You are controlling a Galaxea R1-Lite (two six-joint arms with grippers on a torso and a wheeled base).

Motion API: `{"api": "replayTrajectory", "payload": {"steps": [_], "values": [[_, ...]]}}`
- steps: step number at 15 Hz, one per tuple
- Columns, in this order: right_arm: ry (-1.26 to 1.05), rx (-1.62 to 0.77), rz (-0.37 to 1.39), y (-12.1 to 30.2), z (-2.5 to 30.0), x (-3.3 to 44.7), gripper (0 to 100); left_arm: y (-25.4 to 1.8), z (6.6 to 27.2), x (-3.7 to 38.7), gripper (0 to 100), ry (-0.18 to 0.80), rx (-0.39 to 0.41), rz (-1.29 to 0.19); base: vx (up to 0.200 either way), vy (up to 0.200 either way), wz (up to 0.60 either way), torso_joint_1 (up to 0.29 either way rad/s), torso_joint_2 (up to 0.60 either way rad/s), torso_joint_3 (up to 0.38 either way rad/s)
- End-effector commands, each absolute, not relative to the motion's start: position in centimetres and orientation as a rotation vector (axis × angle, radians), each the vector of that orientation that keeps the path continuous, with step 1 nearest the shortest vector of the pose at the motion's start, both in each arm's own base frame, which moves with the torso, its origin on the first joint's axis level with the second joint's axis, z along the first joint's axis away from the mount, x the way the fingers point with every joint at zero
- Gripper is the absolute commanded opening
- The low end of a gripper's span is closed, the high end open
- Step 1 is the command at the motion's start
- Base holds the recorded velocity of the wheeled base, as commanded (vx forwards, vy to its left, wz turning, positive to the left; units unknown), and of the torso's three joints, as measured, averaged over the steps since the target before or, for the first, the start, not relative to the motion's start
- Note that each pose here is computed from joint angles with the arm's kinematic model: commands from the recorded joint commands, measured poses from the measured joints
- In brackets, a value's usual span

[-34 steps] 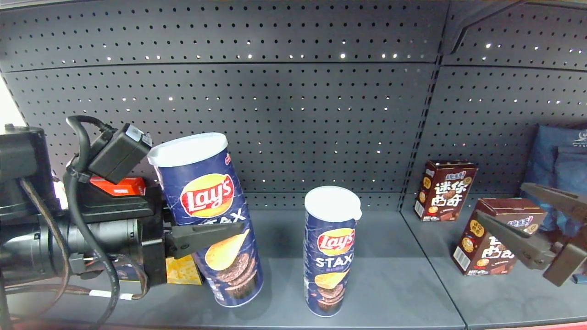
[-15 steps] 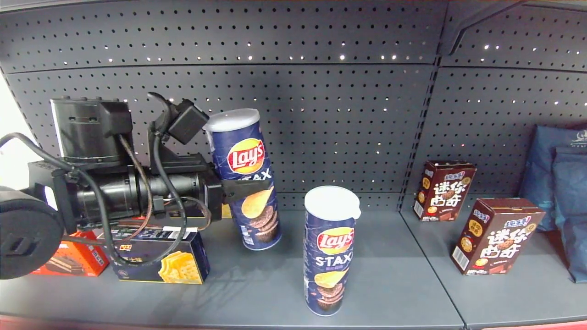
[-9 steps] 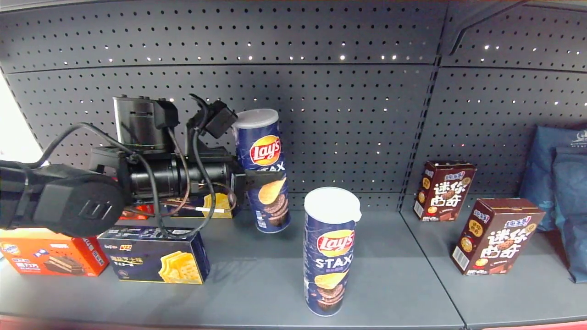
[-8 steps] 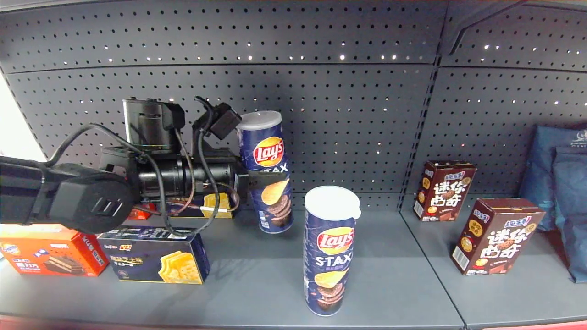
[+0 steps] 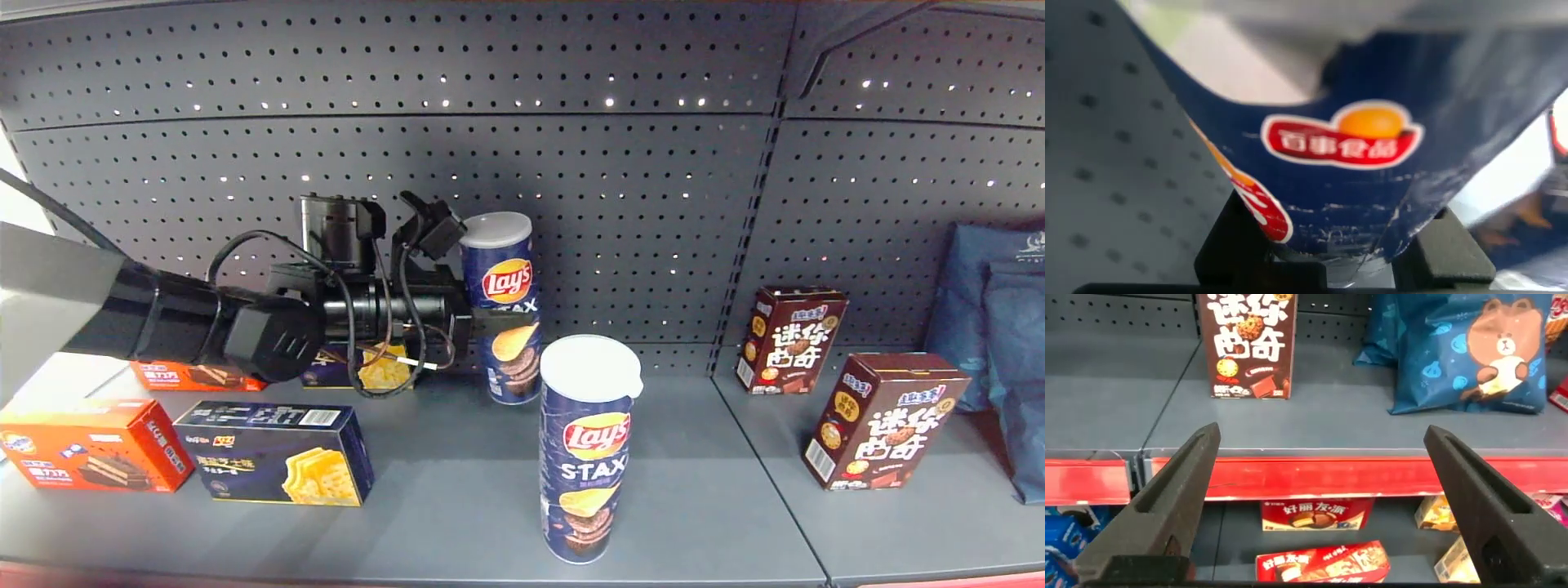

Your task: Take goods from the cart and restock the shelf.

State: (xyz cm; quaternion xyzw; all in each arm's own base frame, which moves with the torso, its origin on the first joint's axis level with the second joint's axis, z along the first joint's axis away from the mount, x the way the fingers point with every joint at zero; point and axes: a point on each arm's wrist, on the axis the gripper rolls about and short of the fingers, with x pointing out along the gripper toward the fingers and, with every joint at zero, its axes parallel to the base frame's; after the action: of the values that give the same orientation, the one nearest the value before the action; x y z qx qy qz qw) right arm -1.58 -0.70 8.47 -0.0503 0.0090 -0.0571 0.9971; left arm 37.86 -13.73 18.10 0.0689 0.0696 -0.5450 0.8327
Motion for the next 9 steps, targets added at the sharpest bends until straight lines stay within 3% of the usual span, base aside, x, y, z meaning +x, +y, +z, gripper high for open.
{"api": "replayTrajectory", "payload": {"steps": [1,9], "values": [[0.024,-0.101,-0.111,-0.7,8.5,-1.5,100,-14.0,16.8,39.6,0,0.153,0.148,-1.165,0.000,0.000,0.00,0.000,0.00,0.000],[0.023,-0.104,-0.102,-0.7,8.5,-1.5,100,-15.9,15.6,40.7,0,0.136,0.158,-1.243,0.000,0.000,0.00,0.000,0.00,0.000]]}}
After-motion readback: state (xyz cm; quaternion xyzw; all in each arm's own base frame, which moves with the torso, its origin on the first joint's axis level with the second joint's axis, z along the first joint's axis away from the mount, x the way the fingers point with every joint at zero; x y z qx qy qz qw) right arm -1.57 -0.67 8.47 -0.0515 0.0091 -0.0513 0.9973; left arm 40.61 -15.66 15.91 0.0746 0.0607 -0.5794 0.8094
